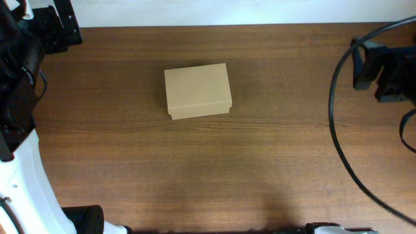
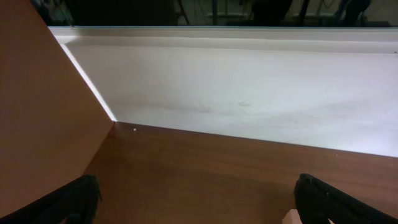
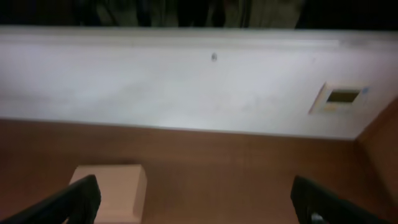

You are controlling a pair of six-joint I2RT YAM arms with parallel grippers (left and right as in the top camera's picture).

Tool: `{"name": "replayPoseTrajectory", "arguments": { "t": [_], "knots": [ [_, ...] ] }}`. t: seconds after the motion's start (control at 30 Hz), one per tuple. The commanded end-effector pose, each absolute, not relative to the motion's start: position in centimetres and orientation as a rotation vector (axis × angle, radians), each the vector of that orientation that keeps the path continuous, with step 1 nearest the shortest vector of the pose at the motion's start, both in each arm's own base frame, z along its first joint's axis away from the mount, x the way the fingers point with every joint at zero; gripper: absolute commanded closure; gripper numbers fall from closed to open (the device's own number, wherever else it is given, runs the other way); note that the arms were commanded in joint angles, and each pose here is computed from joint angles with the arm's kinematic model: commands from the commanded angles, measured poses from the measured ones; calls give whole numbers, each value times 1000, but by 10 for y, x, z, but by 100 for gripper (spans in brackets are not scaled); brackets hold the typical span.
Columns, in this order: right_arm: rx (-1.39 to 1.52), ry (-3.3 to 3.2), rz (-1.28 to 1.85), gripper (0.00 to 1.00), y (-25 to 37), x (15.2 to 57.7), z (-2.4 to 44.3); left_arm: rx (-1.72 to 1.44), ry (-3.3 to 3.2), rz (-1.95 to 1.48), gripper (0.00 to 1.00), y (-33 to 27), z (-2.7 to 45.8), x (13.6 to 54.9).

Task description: Pack container

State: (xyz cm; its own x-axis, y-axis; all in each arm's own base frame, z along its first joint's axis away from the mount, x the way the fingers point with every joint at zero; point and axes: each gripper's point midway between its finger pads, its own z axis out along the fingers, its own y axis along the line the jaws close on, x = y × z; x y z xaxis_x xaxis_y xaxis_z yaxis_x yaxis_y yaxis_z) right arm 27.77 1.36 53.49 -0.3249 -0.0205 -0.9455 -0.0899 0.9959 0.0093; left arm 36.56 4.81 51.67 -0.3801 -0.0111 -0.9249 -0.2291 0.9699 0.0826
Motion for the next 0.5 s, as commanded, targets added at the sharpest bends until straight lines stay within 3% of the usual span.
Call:
{"name": "replayPoseTrajectory", "arguments": {
  "t": [0.0, 0.17, 0.47],
  "knots": [
    [-59, 1825, 49, 1, 10, 250, 541, -177, 1949, 250, 0, 50, 517, 365],
    [-62, 1806, 52, 1, 11, 236, 503, -176, 1949, 250, 0, 50, 517, 365],
    [-91, 1822, 91, 1, 18, 224, 380, -177, 1949, 250, 0, 50, 517, 365]
  ]
}}
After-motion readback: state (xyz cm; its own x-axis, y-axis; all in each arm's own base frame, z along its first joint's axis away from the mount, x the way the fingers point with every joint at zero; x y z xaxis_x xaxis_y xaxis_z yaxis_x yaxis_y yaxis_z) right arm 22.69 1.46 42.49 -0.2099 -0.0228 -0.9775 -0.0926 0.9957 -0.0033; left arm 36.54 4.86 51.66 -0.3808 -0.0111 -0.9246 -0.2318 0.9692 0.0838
